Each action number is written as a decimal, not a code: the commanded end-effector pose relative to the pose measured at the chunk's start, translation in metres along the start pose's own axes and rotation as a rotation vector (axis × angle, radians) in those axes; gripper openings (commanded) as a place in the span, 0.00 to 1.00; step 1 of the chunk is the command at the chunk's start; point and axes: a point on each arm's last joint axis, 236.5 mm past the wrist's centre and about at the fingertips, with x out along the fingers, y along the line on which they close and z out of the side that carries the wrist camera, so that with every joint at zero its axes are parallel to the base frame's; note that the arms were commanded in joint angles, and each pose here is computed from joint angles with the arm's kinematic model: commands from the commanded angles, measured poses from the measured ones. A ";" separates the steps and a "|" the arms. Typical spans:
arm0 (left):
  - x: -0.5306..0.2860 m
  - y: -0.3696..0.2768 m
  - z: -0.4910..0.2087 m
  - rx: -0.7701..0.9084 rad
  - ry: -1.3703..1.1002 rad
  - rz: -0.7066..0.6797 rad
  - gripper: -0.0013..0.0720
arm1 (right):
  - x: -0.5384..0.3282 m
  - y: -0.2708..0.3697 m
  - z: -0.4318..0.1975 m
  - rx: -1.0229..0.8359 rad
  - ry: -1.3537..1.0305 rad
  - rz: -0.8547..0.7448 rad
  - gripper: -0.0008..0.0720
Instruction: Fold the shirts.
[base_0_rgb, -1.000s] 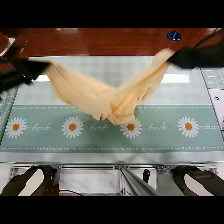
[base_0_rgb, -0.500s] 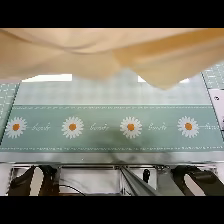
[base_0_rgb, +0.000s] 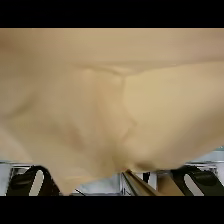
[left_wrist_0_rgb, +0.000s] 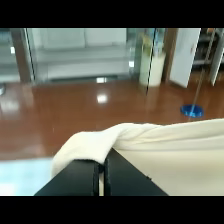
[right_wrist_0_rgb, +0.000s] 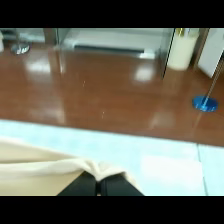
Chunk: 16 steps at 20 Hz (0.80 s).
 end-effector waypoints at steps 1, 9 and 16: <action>0.037 0.017 -0.077 -0.097 0.222 0.011 0.04 | 0.057 0.011 -0.056 0.038 0.202 0.059 0.04; 0.155 0.012 -0.343 -0.548 0.704 -0.079 0.04 | 0.300 0.015 -0.171 0.124 0.485 0.130 0.04; 0.242 0.035 -0.438 -0.605 0.873 -0.014 0.04 | 0.441 0.017 -0.284 0.320 0.777 0.111 0.05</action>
